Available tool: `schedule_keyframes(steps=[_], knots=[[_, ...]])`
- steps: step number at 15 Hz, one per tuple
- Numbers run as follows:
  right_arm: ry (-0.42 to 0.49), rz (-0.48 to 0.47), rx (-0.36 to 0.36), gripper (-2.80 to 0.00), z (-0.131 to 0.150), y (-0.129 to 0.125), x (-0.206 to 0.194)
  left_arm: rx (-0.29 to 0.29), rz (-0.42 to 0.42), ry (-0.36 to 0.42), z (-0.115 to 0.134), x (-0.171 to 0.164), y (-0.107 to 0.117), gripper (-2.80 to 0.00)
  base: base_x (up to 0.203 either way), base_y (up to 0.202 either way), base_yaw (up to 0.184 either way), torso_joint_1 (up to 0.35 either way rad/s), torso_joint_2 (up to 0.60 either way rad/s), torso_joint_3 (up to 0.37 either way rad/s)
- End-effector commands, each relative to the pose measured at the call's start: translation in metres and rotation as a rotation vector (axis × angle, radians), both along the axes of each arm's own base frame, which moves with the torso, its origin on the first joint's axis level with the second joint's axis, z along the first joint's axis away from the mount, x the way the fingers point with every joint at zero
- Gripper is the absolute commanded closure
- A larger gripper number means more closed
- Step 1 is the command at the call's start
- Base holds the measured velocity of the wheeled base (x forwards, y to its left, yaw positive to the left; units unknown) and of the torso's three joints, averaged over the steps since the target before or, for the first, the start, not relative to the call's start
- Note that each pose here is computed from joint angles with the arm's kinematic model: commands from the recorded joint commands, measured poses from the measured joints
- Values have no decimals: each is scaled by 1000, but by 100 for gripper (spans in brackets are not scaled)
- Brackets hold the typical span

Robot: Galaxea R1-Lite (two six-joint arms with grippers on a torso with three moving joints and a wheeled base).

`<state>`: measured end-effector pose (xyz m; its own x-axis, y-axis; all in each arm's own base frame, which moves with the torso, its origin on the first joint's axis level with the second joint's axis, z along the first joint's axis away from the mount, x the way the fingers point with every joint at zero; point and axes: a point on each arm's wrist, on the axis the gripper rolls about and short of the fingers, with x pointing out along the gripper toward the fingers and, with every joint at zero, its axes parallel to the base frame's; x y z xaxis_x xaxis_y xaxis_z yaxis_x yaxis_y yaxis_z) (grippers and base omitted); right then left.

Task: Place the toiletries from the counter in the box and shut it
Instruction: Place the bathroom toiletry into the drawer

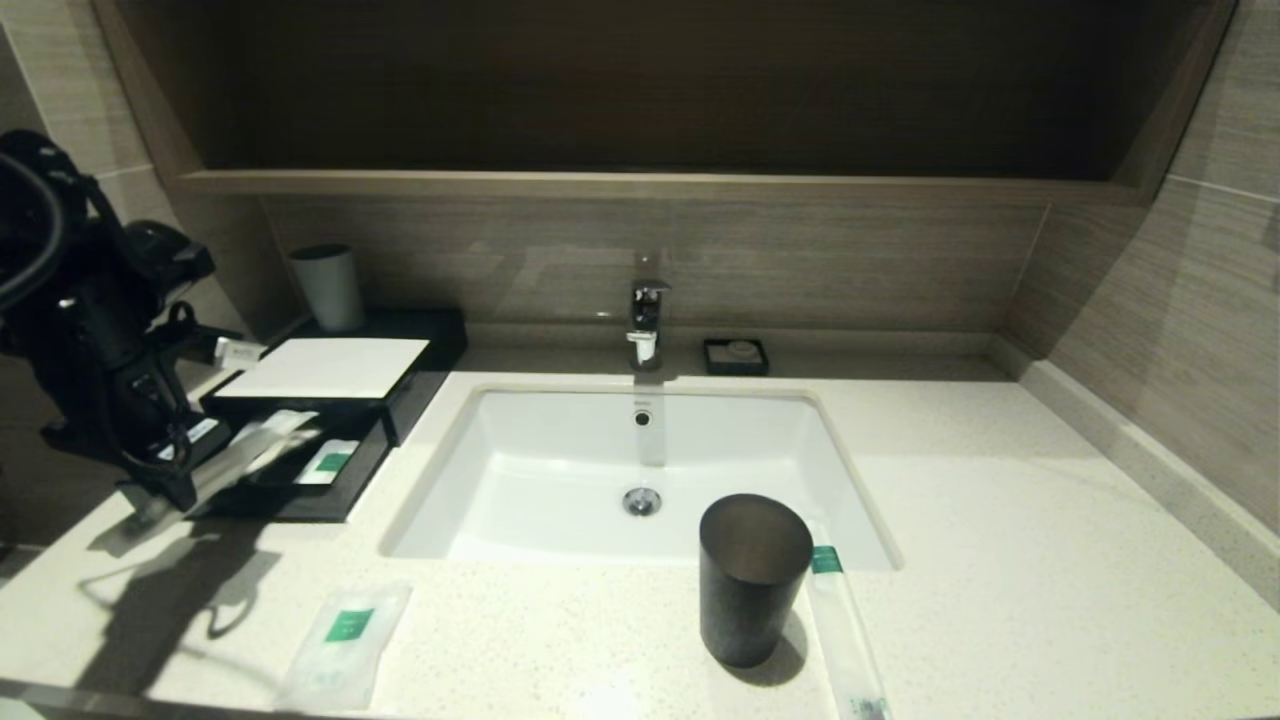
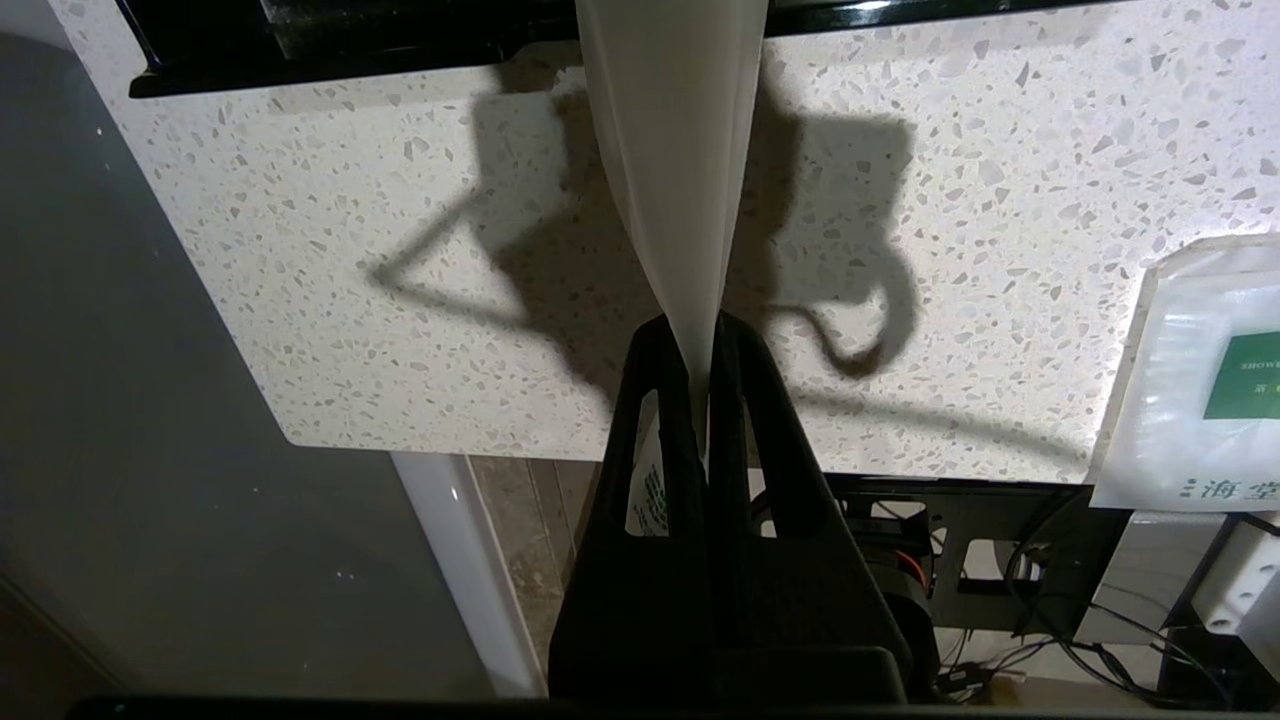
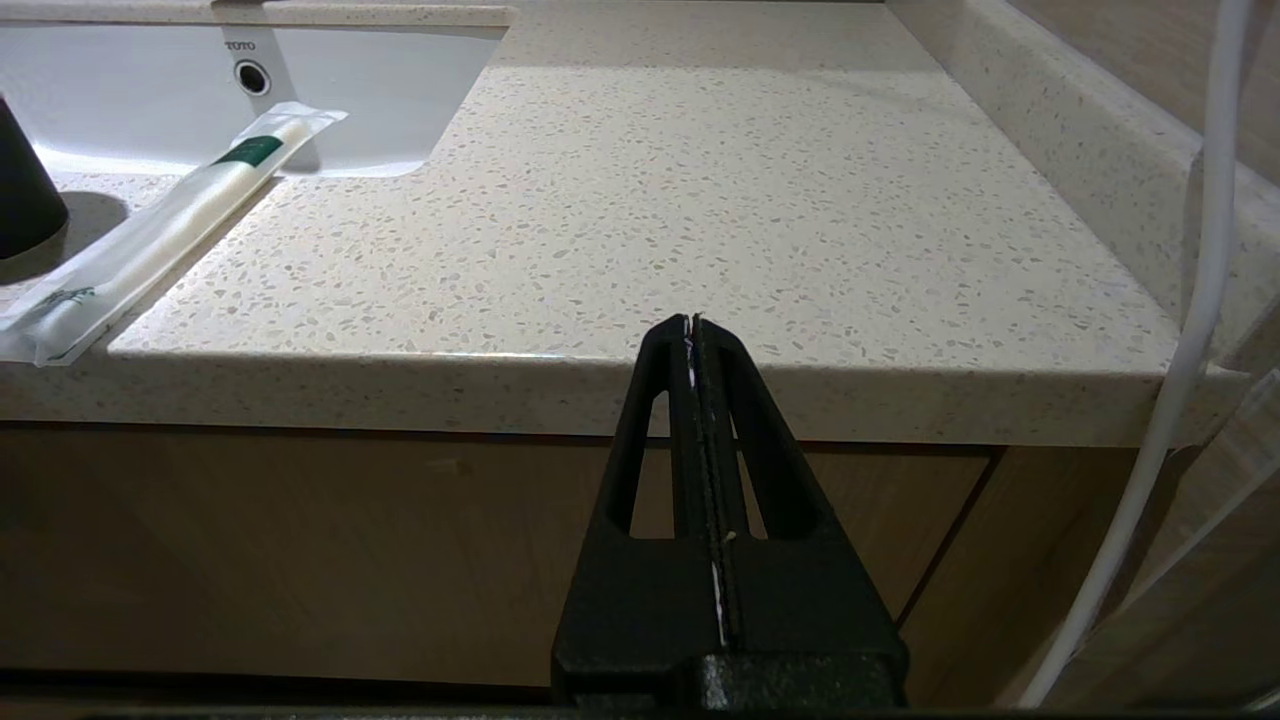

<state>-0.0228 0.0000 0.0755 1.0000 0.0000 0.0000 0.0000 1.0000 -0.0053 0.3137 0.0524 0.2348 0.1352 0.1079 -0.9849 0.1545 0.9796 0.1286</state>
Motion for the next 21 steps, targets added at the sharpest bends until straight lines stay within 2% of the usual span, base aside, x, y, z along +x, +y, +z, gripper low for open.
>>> schedule_keyframes(steps=[1,7,10,21], knots=[[0,0,-1,0,0,0,0,0,3,6,-2,1,1,0,0,0,0,0,0,0],[0,0,-1,0,0,0,0,-5,6,0,-13,15,2,0,0,0,0,0,0,0],[0,0,-1,0,0,0,0,-2,1,-32,-17,23,1,0,0,0,0,0,0,0],[0,0,-1,0,0,0,0,1,-9,-92,-18,32,-3,0,0,0,0,0,0,0]])
